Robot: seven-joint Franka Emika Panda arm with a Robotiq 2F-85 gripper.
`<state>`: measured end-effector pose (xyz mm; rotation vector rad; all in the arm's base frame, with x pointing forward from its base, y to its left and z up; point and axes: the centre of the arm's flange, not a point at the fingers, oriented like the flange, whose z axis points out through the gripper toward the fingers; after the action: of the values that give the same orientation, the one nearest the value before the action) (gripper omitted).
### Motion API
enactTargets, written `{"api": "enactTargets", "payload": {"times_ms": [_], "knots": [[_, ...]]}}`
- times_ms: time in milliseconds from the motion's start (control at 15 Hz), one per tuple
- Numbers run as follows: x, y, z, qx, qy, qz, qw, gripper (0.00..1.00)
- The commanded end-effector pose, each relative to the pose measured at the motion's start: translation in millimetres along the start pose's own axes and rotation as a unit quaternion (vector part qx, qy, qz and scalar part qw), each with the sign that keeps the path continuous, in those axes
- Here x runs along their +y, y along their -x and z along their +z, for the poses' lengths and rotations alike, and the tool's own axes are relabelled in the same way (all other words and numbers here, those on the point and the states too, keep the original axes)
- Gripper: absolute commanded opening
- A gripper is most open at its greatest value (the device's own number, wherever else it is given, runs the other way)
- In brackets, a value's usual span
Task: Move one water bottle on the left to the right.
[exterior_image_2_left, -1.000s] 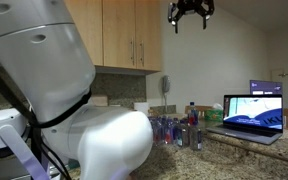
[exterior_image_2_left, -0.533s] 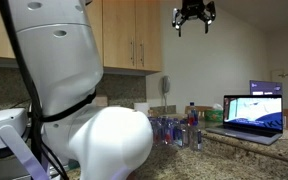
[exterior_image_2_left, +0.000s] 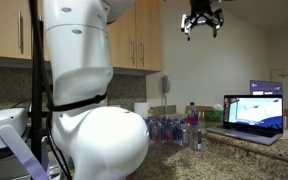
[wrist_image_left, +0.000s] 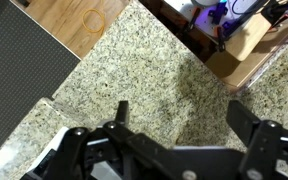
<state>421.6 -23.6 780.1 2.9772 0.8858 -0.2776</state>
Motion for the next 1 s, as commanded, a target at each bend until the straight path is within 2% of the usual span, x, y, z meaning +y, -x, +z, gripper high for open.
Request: {"api": "enactTargets", "payload": {"times_ms": [0, 200, 333, 533, 733, 867, 933], "knots": [[39, -77, -25, -0.07, -0.033, -0.06, 0.9952, 1.0], [52, -149, 26, -0.087, -0.051, -0.138, 0.9853, 1.0], [43, -201, 61, -0.098, -0.048, -0.188, 0.976, 1.0], [14, -244, 97, -0.101, -0.004, -0.243, 0.9648, 1.0], [-13, -277, 111, -0.086, 0.066, -0.272, 0.9562, 1.0], [-16, -294, 109, -0.04, 0.11, -0.271, 0.9556, 1.0], [-14, -295, 99, -0.032, 0.12, -0.257, 0.9585, 1.0]]}}
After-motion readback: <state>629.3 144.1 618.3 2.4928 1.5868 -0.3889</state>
